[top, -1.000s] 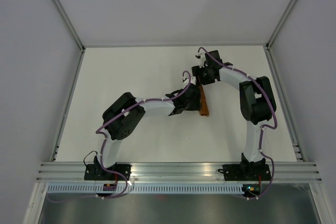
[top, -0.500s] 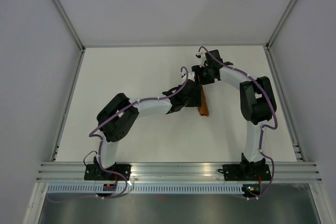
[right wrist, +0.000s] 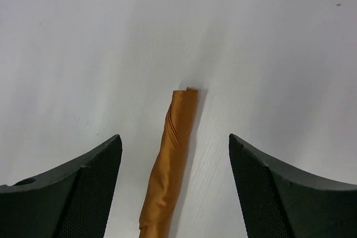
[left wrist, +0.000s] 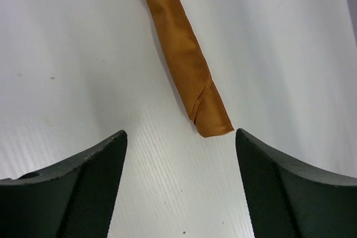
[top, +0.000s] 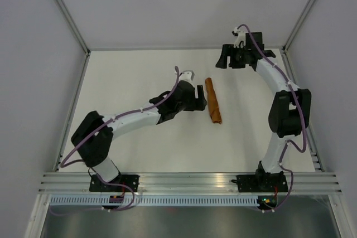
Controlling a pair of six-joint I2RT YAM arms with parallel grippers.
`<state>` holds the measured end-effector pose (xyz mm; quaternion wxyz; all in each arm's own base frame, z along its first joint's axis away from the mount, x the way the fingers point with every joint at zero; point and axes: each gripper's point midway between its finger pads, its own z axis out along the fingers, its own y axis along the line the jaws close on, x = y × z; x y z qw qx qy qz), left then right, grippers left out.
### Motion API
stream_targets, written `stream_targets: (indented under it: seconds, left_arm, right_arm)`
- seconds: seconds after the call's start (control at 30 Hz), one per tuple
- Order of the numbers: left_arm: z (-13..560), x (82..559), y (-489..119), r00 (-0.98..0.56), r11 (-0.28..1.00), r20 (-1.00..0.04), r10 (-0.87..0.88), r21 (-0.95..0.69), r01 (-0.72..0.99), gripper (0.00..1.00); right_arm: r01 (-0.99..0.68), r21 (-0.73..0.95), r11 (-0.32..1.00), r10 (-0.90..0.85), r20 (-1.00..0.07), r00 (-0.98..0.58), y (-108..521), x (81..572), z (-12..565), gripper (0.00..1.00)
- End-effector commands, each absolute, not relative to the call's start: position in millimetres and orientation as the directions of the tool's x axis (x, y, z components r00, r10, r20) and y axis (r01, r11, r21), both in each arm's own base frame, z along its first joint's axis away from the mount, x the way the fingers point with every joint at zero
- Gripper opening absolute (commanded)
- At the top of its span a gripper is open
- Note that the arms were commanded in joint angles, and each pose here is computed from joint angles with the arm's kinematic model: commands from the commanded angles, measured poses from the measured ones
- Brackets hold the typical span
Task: Fold the napkin, place the utensils inside, and roll it up
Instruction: Roll the napkin with the utensil
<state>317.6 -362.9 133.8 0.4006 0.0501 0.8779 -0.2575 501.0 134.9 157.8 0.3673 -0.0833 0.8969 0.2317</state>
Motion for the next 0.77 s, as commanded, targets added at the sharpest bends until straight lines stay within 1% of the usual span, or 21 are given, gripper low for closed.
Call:
stream_targets:
  seconds: [0.0,0.03,0.07,0.1,0.13,0.17,0.2,0.23,0.3,0.37,0.4,0.43,0.57,0.73]
  left_arm:
    - [203.7,315.2,-324.4,-0.581,0.84,-0.803,-0.134,-0.403,0.364,0.85]
    - [210.2,313.8,-313.7,-0.565,0.848,-0.814,-0.135,-0.39,0.359,0.89]
    - [204.3,308.7,-300.4,-0.573,0.86,-0.811,-0.122,-0.374,0.346,0.99]
    - [212.0,308.8,-287.7,-0.563,0.859,-0.816,-0.132,-0.378,0.346,1.0]
    - [227.8,303.2,-275.8,-0.543,0.851,-0.826,-0.154,-0.39,0.353,1.0]
    - [225.5,298.9,-264.5,-0.544,0.857,-0.825,-0.154,-0.386,0.342,1.0]
    - [225.0,295.6,-252.9,-0.54,0.867,-0.829,-0.142,-0.367,0.336,1.0]
    - [238.1,289.7,-241.9,-0.509,0.867,-0.846,-0.158,-0.366,0.338,1.0]
    - [226.1,280.9,-227.1,-0.525,0.883,-0.841,-0.131,-0.34,0.324,1.0]
    - [226.9,272.7,-218.2,-0.52,0.882,-0.844,-0.132,-0.34,0.328,1.0]
    - [226.2,270.4,-214.7,-0.52,0.882,-0.843,-0.135,-0.341,0.324,1.0]
    - [225.9,265.5,-211.0,-0.516,0.879,-0.845,-0.143,-0.348,0.326,1.0]
    - [229.4,260.0,-205.6,-0.506,0.872,-0.85,-0.148,-0.353,0.339,1.0]
    - [233.0,257.6,-206.5,-0.504,0.863,-0.853,-0.136,-0.352,0.363,1.0]
  right_arm:
    - [-0.306,0.398,0.865,0.117,-0.752,-0.648,78.5,476.7,236.0,0.83]
    - [-0.332,0.397,0.856,0.103,-0.758,-0.644,68.3,466.2,239.3,0.91]
    - [-0.306,0.387,0.87,0.122,-0.77,-0.627,39.7,460.2,245.5,0.98]
    - [-0.311,0.356,0.881,0.116,-0.801,-0.588,28.2,445.1,265.8,0.98]
    - [-0.276,0.343,0.898,0.121,-0.794,-0.595,14.1,433.7,257.9,0.98]
    - [-0.293,0.284,0.913,0.071,-0.818,-0.571,2.6,424.3,259.1,0.98]
    - [-0.275,0.238,0.931,0.061,-0.848,-0.527,-13.0,407.1,275.6,0.98]
    - [-0.245,0.231,0.941,0.062,-0.834,-0.548,-20.3,394.0,260.9,0.98]
    - [-0.229,0.185,0.956,0.039,-0.851,-0.524,-31.1,366.5,261.4,0.98]
    - [-0.204,0.17,0.964,0.043,-0.858,-0.511,-38.0,350.7,260.4,0.98]
    - [-0.2,0.146,0.969,0.034,-0.879,-0.476,-37.5,341.9,269.5,0.98]
    - [-0.181,0.16,0.97,0.051,-0.868,-0.493,-36.9,335.6,256.5,0.98]
    - [-0.133,0.167,0.977,0.083,-0.871,-0.485,-39.1,328.7,250.4,0.98]
    - [-0.157,0.189,0.969,0.086,-0.859,-0.504,-37.2,332.2,249.1,0.98]
